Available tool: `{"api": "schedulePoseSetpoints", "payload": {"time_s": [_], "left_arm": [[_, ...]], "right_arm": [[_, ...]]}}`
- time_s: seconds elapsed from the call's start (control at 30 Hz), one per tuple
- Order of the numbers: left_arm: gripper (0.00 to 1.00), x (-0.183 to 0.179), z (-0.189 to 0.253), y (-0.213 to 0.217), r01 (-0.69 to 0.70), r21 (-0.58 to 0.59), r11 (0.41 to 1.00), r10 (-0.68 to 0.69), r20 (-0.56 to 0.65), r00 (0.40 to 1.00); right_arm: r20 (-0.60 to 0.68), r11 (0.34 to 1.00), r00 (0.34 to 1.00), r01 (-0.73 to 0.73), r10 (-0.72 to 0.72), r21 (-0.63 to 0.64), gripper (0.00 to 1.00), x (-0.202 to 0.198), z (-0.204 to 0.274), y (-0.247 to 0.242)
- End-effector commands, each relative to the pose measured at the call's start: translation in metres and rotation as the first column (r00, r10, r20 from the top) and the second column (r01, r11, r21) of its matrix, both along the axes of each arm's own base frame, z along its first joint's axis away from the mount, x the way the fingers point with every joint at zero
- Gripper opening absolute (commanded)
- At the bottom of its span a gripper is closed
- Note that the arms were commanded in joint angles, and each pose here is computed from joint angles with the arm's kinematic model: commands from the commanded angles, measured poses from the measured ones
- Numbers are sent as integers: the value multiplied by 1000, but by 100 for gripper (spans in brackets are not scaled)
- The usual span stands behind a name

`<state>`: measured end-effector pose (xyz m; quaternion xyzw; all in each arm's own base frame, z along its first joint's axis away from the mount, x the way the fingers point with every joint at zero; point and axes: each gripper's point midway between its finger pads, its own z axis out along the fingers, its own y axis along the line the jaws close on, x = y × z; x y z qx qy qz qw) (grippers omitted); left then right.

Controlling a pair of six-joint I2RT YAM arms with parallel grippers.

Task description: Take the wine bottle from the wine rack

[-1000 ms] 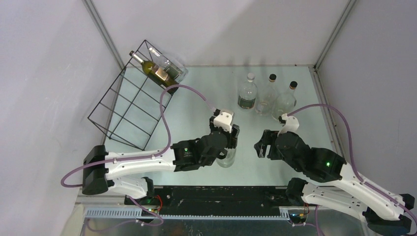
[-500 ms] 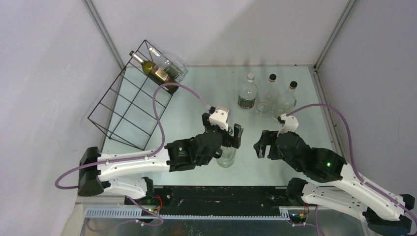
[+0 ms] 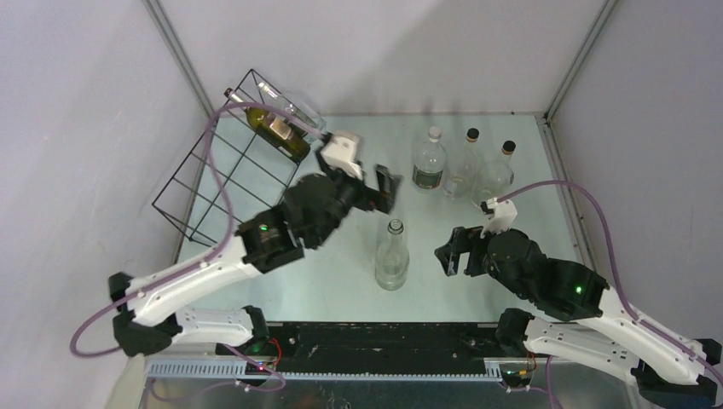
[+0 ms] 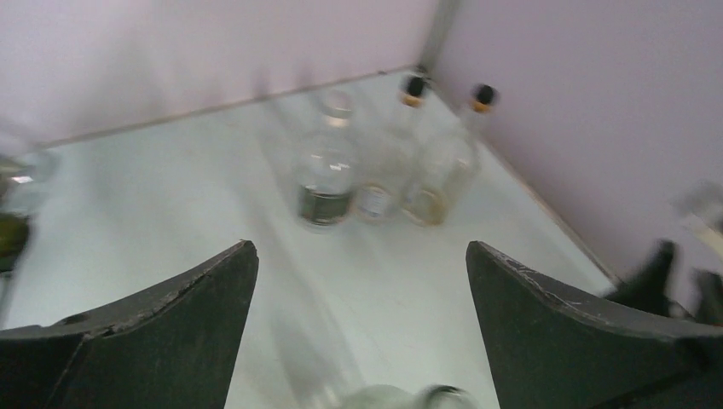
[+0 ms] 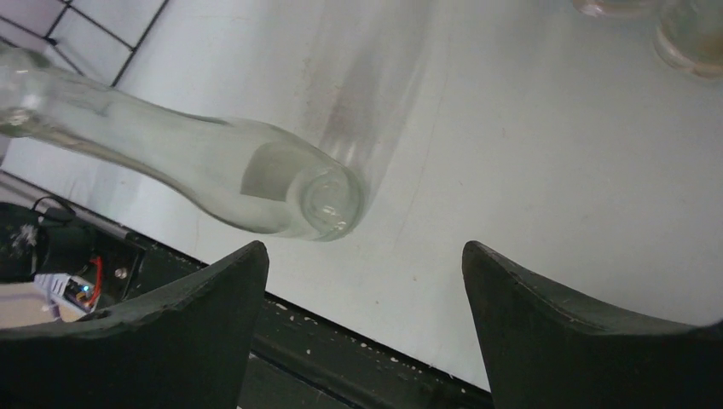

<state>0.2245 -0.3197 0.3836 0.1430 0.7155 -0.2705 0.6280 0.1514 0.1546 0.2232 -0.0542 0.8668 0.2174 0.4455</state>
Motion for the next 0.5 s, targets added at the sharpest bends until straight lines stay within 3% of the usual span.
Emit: {"api": "schedulePoseSetpoints", "payload": {"time_s": [0.0, 0.2, 0.47], "left_arm": [[100, 21, 19, 69, -81, -1, 997, 81, 4, 997], [100, 31, -9, 177, -310, 14, 951, 310, -68, 948], [100, -5, -68, 242, -408, 135, 903, 423, -116, 898]], "right_arm": [[118, 992, 988, -112, 104, 56, 88, 4, 28, 28], [182, 980, 967, -194, 181, 56, 90, 8, 43, 66], [255, 964, 941, -252, 224, 84, 89, 18, 64, 115]]}}
